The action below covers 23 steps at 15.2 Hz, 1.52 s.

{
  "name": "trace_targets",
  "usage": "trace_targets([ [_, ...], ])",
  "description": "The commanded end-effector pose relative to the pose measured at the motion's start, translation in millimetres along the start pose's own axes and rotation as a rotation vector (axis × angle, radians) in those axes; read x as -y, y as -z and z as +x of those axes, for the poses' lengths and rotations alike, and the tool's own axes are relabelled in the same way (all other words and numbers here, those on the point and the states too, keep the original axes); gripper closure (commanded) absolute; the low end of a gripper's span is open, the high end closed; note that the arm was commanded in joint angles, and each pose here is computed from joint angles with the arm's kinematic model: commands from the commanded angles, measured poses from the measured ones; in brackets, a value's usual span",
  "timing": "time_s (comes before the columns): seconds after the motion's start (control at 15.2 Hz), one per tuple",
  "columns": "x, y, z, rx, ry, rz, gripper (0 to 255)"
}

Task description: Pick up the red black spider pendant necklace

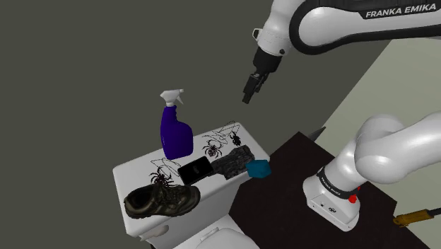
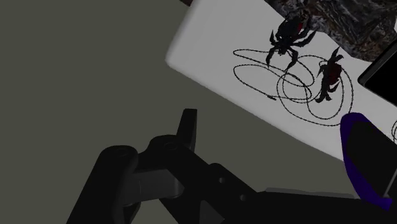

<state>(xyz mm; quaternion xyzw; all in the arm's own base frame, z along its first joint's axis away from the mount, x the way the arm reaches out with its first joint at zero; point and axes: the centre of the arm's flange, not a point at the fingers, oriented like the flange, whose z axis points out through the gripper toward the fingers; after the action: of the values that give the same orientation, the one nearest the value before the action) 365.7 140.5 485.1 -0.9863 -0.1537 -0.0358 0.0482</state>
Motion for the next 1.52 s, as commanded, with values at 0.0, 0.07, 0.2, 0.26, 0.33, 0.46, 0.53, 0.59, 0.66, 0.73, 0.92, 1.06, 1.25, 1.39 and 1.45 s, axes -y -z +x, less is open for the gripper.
trace_targets([
  [0.0, 15, -18, 10, 0.003, 0.037, 0.011, 0],
  [0.07, 23, -27, 15, 0.005, 0.055, 0.016, 0],
  [0.2, 38, -46, 23, 0.01, 0.092, 0.026, 0],
  [0.26, 46, -55, 27, 0.012, 0.11, 0.031, 0],
  [0.33, 55, -65, 31, 0.014, 0.128, 0.035, 0],
  [0.46, 71, -83, 38, 0.018, 0.165, 0.045, 0],
  [0.53, 79, -92, 41, 0.02, 0.183, 0.05, 0],
  [0.59, 88, -101, 44, 0.023, 0.201, 0.055, 0],
  [0.66, 94, -108, 46, 0.024, 0.215, 0.059, 0],
  [0.73, 94, -113, 46, 0.024, 0.215, 0.059, 0],
  [0.92, 92, -129, 44, 0.024, 0.215, 0.059, 0],
  [1.06, 92, -139, 44, 0.024, 0.215, 0.059, 0],
  [1.25, 91, -148, 43, 0.024, 0.215, 0.059, 0],
  [1.39, 91, -148, 43, 0.024, 0.215, 0.059, 255],
  [1.45, 91, -148, 43, 0.024, 0.215, 0.059, 255],
])
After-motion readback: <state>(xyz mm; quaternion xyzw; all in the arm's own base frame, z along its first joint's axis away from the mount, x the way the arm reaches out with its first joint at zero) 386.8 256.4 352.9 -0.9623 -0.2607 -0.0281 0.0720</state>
